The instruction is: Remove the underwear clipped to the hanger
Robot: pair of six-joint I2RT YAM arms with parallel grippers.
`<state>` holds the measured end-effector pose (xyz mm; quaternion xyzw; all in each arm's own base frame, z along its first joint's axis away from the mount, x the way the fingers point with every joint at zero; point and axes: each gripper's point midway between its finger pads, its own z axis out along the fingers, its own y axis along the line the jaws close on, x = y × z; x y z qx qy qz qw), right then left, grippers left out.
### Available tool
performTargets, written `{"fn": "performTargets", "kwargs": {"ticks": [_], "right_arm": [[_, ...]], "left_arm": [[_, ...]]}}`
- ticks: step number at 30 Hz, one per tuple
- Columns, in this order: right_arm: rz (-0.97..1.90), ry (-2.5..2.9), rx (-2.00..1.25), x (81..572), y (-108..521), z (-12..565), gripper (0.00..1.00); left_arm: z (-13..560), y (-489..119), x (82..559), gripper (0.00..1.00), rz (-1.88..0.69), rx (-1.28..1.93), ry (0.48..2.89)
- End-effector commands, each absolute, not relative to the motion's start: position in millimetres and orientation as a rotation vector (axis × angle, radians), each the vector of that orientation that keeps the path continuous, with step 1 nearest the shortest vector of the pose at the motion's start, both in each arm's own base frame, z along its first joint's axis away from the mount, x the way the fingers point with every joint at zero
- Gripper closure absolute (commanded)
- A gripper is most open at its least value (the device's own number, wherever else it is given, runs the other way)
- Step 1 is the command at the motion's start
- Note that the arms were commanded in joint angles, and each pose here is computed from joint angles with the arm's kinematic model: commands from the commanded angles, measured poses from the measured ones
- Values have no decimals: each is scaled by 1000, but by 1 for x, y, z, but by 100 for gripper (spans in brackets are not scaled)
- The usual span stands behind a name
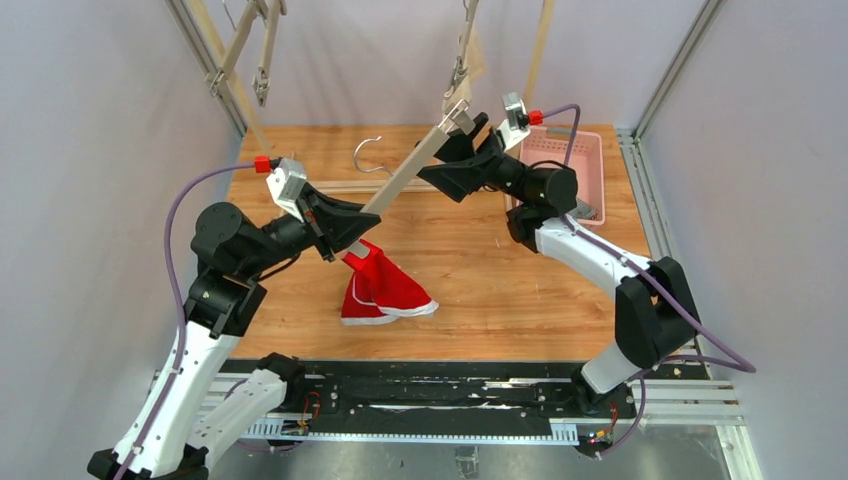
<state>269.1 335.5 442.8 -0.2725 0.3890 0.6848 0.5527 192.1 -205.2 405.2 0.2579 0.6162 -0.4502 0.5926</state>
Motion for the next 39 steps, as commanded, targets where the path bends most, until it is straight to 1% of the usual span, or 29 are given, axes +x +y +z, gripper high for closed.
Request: {"fn": "performTargets", "kwargs": {"ticks": [1,4,8,18,20,22,24,25,27,30,31,32,37,39], "right_arm": [[1552,833,-702,247,328,462,27],[1524,835,-713,242,325,460,27],[1523,818,-719,241,325,469,27],[1560,764,-703,252,333,485,28],[1564,758,-705,251,333,489,34],[1563,756,-708,250,334,491,45],[1563,756,-710,248,334,492,52],[1563,757,-711,247,334,492,55],[1568,757,-720,246,336,493,56],[1574,764,-735,243,338,493,68],[1574,770,-737,243,338,493,71],[1575,778,-739,243,339,491,72],[1580,767,-740,241,340,493,63],[1586,756,-738,240,339,495,55]], "left_arm": [[434,-200,193,100,-1014,552,1323],[438,-198,195,100,-994,553,1324],[434,-206,196,100,-1049,563,1334],[426,-216,196,100,-1088,585,1349],[422,-217,197,100,-1088,584,1357],[418,-217,200,100,-1085,578,1366],[414,-218,202,100,-1085,578,1374],[413,-218,203,100,-1083,574,1379],[410,-220,204,100,-1085,574,1384],[409,-220,207,100,-1075,565,1383],[408,-220,209,100,-1075,561,1384],[408,-221,209,100,-1076,561,1383],[404,-226,213,100,-1085,564,1395],[402,-227,215,100,-1081,558,1396]]}}
